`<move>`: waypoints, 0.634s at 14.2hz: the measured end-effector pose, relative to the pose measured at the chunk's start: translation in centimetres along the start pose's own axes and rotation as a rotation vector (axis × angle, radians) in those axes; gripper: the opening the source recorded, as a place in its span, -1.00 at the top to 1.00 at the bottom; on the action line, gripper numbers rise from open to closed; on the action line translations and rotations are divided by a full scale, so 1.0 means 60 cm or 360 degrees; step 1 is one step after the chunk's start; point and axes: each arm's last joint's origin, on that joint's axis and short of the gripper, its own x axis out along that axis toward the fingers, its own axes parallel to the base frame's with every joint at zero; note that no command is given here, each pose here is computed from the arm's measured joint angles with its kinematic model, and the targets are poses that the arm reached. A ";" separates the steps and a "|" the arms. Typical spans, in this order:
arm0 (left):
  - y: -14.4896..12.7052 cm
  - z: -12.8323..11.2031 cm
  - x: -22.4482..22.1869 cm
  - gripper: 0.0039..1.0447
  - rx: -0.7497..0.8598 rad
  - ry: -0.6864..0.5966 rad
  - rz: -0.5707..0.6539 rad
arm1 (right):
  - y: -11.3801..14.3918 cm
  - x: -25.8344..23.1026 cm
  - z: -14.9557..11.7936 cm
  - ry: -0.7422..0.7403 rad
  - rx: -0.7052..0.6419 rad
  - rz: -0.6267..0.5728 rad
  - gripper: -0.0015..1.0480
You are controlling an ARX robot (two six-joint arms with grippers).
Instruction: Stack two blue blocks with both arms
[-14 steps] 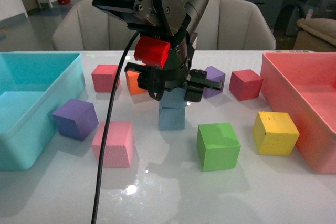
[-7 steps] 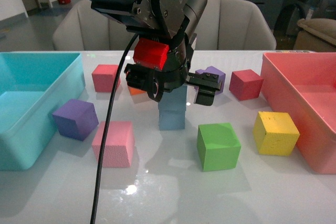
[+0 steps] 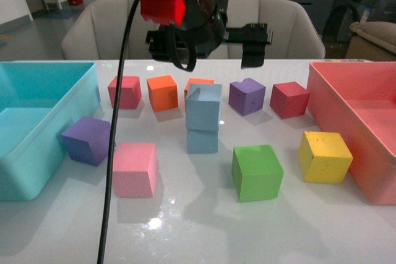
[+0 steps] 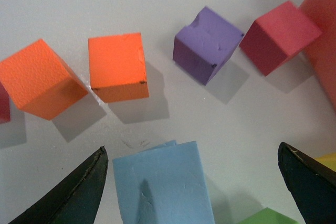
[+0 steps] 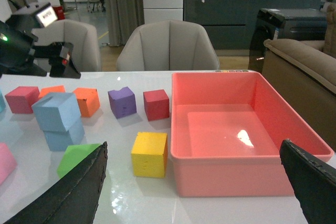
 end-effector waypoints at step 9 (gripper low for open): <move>0.134 -0.019 -0.056 -0.88 -0.0185 -0.0139 -0.0027 | 0.000 0.000 0.000 0.0000 0.0000 0.0000 -0.87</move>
